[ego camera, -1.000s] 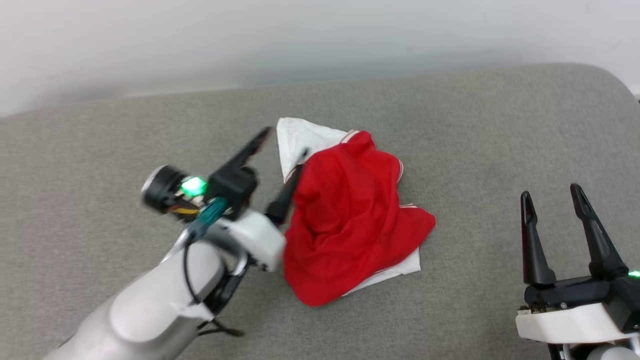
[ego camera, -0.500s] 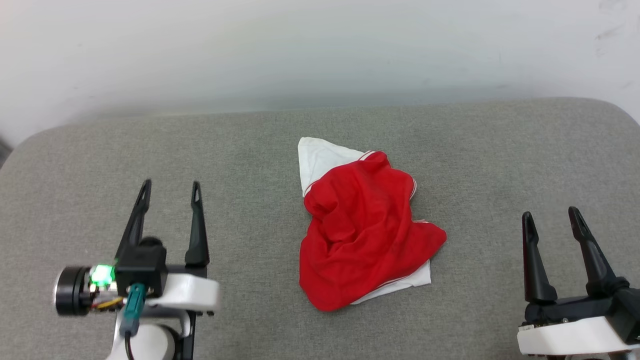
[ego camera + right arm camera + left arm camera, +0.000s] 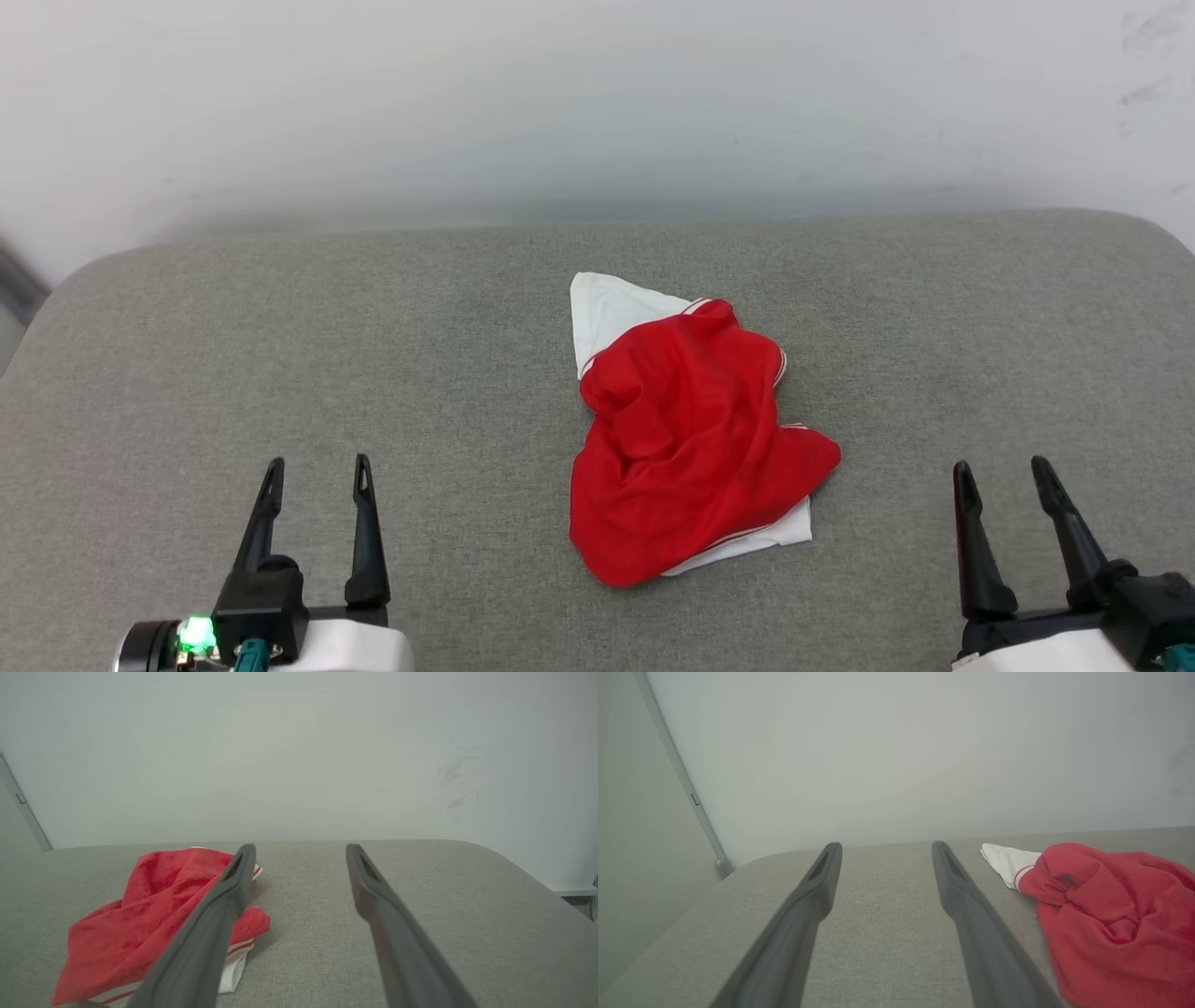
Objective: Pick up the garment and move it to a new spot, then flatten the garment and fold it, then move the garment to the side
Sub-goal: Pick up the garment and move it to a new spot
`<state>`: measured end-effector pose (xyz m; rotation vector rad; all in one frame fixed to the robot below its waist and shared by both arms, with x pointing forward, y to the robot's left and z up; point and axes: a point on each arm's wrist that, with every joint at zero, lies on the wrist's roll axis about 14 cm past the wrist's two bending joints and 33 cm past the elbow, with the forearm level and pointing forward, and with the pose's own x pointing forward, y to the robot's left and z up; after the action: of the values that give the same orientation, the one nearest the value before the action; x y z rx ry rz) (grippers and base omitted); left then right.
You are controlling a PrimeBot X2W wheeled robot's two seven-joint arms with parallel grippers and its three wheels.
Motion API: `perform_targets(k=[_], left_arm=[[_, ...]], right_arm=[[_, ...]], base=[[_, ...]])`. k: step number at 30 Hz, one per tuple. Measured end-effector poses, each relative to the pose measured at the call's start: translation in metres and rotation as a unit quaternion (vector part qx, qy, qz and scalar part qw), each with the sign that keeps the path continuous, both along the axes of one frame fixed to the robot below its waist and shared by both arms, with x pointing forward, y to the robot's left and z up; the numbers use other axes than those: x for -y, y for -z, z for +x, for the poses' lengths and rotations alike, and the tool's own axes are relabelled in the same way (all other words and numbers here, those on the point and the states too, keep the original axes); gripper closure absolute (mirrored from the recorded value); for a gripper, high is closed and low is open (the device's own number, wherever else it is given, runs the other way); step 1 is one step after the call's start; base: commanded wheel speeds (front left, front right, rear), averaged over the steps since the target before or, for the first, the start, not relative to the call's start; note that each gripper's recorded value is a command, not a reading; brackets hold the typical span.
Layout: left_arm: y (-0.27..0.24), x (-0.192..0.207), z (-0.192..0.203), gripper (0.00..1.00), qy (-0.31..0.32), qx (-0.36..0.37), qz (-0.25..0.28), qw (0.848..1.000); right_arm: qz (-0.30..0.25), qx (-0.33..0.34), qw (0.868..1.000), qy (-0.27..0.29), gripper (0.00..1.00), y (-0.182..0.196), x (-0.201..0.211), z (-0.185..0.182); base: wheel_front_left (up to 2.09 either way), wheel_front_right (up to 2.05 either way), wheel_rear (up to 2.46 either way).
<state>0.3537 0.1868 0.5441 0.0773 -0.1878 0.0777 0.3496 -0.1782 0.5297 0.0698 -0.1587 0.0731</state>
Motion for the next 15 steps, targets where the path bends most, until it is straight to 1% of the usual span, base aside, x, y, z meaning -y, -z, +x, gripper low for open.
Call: perform_targets(k=[7, 15], left_arm=[[0.0094, -0.0031, -0.0069, 0.00, -0.007, -0.011, -0.006, 1.000], [0.0116, -0.0069, -0.0095, 0.00, -0.012, -0.012, -0.010, 1.000]], right_arm=[[0.005, -0.014, 1.000, -0.005, 0.00, 0.0087, -0.0037, -0.0039], [0.006, -0.014, 1.000, -0.009, 0.00, 0.0088, -0.0056, -0.0044]], base=[[0.00, 0.00, 0.00], [0.00, 0.00, 0.00]])
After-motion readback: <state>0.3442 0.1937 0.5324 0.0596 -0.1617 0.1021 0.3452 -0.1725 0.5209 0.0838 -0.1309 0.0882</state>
